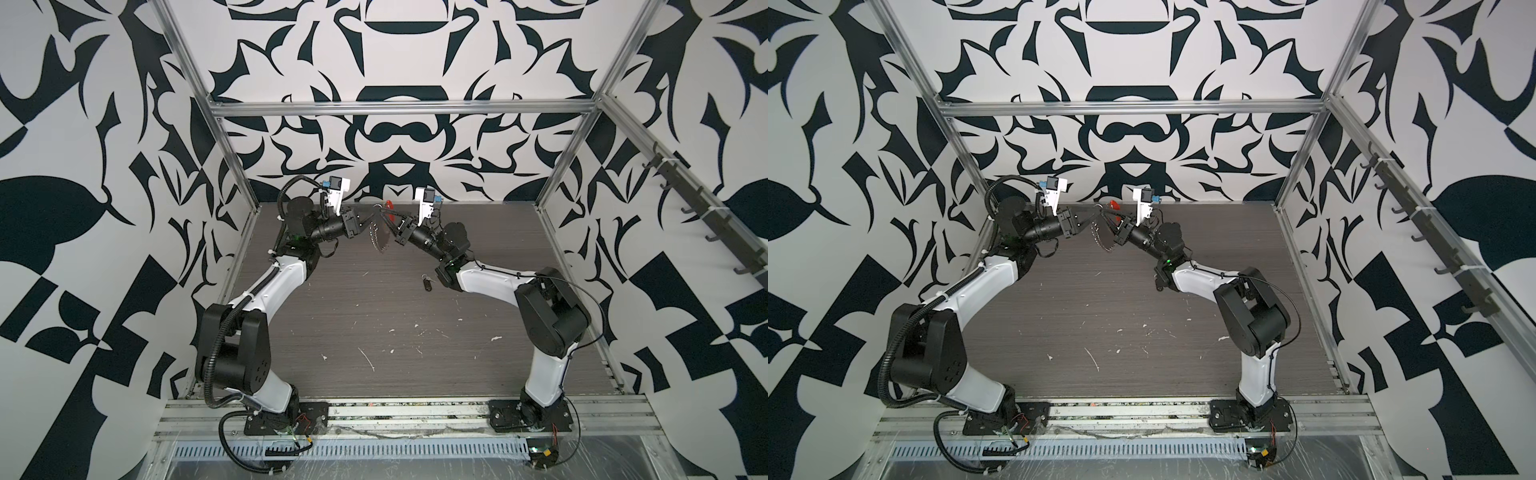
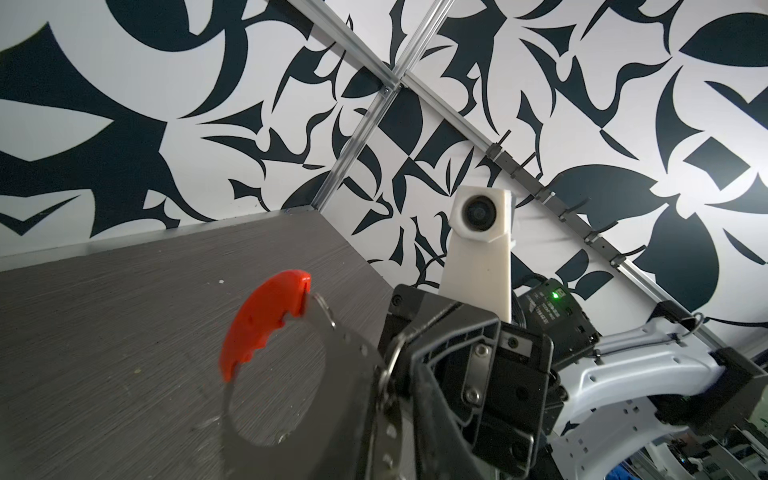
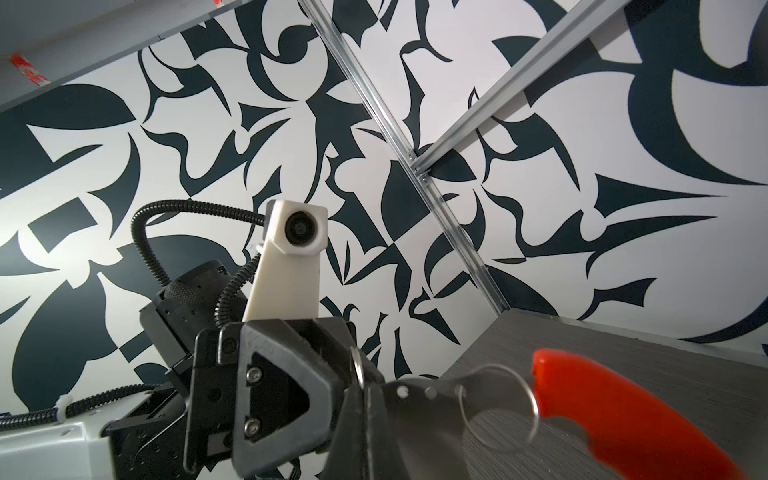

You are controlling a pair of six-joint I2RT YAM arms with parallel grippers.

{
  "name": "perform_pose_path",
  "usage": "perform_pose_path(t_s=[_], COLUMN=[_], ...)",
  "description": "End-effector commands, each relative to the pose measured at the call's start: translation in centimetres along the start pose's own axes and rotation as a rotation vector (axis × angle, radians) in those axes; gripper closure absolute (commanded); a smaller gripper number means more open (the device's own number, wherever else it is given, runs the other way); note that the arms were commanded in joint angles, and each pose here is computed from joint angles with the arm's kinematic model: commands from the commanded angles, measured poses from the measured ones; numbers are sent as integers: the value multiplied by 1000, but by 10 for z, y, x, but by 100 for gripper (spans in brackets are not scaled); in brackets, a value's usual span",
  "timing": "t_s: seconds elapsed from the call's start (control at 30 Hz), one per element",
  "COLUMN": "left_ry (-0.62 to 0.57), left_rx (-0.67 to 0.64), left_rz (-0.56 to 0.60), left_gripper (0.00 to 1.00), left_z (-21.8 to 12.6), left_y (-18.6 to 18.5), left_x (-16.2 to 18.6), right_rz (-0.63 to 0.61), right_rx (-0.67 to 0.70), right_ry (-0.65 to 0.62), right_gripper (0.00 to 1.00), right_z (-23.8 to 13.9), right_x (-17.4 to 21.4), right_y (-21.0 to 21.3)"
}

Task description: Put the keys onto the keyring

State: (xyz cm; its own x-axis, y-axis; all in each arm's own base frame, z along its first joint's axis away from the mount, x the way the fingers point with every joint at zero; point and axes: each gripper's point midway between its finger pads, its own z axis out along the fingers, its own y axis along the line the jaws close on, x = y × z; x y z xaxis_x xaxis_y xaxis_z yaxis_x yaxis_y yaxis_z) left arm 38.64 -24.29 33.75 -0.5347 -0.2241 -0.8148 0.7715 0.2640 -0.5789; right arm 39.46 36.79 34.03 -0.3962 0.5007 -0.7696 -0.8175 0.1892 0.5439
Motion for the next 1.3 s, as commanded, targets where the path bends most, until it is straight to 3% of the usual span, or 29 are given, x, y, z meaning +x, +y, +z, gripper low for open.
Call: perform_pose_path(t_s=[0.0, 0.1, 0.17, 0.37, 0.4, 0.43, 0.5, 1.27], left_ry=[58, 57, 57, 58, 59, 62, 72, 42], left_rx=[93, 95, 93, 91, 90, 87, 72, -2], left_rz=[9, 10, 8, 12, 14, 14, 21, 61], left_gripper=[84, 97, 97, 89, 83, 70, 64, 67], left_z=[8, 8, 7, 7, 7, 7, 5, -35], left_y=[-23, -25, -26, -27, -27, -27, -26, -28], left_x=[7, 7, 6, 5, 4, 5, 5, -20], right_rz=[-42, -45, -44, -41, -41, -41, -43, -42], right_rx=[-96, -88, -88, -93, -92, -95, -96, -119], right_ry=[-50, -51, -55, -44, -45, -44, -42, -32], right_gripper=[100, 100, 100, 100, 100, 100, 100, 100], right_z=[6, 5, 5, 5, 5, 4, 4, 5], right_x=[-20, -19, -20, -17, -18, -18, -17, -18], right_y=[32, 30, 30, 30, 30, 30, 30, 34])
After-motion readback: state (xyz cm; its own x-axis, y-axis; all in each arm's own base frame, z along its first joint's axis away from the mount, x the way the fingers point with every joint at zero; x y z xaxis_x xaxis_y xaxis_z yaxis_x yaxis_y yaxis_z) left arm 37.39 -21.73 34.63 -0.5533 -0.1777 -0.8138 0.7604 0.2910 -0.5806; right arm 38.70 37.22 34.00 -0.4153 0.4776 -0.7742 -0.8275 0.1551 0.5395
